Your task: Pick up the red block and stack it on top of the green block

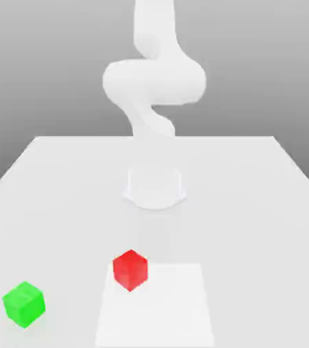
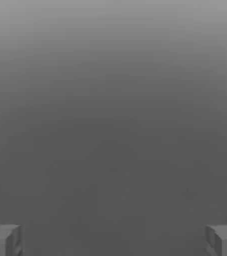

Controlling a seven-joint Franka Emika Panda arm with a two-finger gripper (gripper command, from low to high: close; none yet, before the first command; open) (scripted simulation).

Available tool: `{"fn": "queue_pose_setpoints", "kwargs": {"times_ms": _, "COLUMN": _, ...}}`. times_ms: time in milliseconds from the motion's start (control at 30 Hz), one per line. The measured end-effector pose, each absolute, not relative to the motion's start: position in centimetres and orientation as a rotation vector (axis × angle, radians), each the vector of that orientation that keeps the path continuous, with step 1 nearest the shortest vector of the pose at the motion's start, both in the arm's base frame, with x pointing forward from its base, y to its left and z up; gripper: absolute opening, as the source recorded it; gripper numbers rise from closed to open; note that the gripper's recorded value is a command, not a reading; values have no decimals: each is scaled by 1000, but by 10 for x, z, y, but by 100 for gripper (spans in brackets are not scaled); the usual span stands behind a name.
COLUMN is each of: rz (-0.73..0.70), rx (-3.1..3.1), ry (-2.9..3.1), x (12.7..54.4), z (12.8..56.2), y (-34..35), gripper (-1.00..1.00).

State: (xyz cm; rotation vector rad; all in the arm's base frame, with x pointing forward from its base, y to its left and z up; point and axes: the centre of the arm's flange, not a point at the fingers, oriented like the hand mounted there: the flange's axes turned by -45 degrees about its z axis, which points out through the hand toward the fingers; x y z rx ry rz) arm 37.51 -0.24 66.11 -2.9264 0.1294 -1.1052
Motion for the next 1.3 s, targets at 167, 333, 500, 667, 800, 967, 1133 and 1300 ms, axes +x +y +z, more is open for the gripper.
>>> {"fn": "queue_pose_setpoints", "kwargs": {"times_ms": 167, "rz": -825, "rx": -2985, "ry": 399, "x": 418, "z": 537, "y": -15, "gripper": 0}}
{"fn": "queue_pose_setpoints", "kwargs": {"times_ms": 333, "rz": -539, "rx": -2999, "ry": 679, "x": 423, "z": 412, "y": -31, "gripper": 0}}
{"fn": "queue_pose_setpoints", "kwargs": {"times_ms": 500, "rz": -220, "rx": -2960, "ry": 991, "x": 389, "z": 285, "y": -45, "gripper": 0}}
{"fn": "queue_pose_setpoints", "kwargs": {"times_ms": 667, "rz": -11, "rx": -2902, "ry": 1198, "x": 351, "z": 191, "y": -50, "gripper": 0}}
{"fn": "queue_pose_setpoints", "kwargs": {"times_ms": 800, "rz": -1, "rx": -2902, "ry": 1201, "x": 348, "z": 153, "y": -48, "gripper": 0}}
{"fn": "queue_pose_setpoints", "kwargs": {"times_ms": 967, "rz": -3, "rx": -2902, "ry": 1200, "x": 347, "z": 147, "y": -48, "gripper": -100}}
{"fn": "queue_pose_setpoints", "kwargs": {"times_ms": 1133, "rz": -3, "rx": -2902, "ry": 1202, "x": 349, "z": 160, "y": -48, "gripper": -100}}
{"fn": "queue_pose_setpoints", "kwargs": {"times_ms": 1300, "rz": -3, "rx": -2904, "ry": 1199, "x": 348, "z": 201, "y": -48, "gripper": -100}}
